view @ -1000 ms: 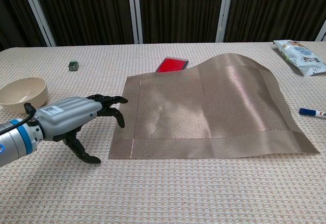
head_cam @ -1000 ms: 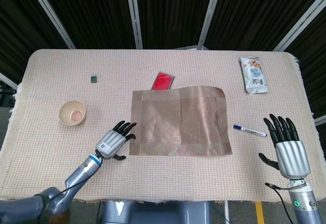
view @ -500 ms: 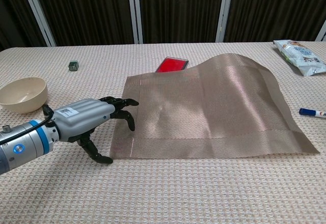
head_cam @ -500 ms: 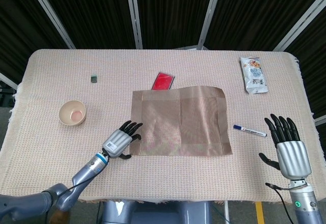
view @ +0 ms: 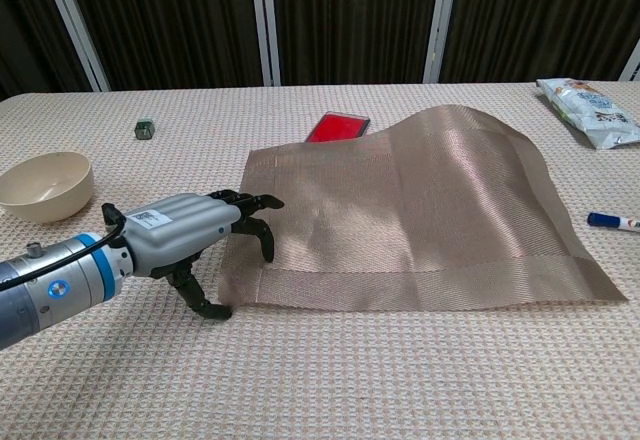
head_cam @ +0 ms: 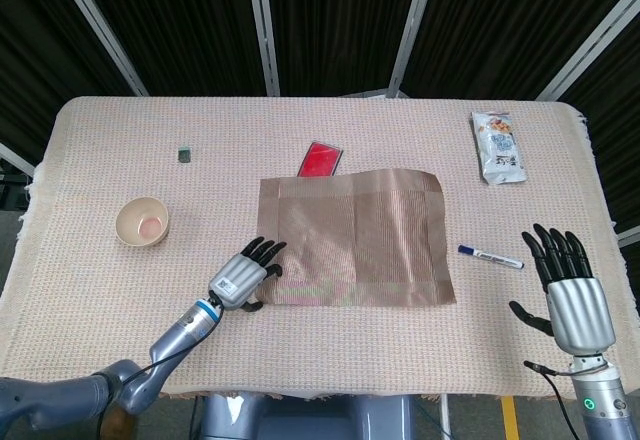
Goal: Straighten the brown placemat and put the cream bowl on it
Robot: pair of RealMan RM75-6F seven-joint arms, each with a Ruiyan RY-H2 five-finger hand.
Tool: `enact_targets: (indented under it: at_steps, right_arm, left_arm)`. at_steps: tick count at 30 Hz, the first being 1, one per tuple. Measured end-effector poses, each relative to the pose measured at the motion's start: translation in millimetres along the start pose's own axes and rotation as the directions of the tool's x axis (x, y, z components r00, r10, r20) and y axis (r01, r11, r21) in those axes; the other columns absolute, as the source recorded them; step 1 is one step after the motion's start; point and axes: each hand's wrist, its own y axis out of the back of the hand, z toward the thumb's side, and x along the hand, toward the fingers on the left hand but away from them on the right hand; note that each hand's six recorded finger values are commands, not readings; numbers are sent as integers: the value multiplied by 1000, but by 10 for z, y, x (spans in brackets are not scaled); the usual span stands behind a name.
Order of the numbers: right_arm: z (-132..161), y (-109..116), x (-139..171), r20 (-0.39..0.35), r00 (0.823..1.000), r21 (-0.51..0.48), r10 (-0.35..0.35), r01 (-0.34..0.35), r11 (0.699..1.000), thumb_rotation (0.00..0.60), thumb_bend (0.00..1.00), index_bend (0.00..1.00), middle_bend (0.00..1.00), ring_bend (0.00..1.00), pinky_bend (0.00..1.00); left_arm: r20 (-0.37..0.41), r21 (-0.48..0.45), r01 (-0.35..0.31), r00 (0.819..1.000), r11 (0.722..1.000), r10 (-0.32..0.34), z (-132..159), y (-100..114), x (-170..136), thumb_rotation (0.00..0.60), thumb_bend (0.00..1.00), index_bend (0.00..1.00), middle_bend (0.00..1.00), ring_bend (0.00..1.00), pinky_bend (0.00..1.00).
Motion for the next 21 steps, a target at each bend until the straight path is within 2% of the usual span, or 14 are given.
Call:
enact_targets:
  at_steps: [21]
  right_arm:
    - [-9,39,0,1,1000,-6,-11,11,1000,600,0,0,0,0,0]
  left_arm:
    - [3,-4,-13,1000,1000,13,78,99,68,600,317,385,0,0,0]
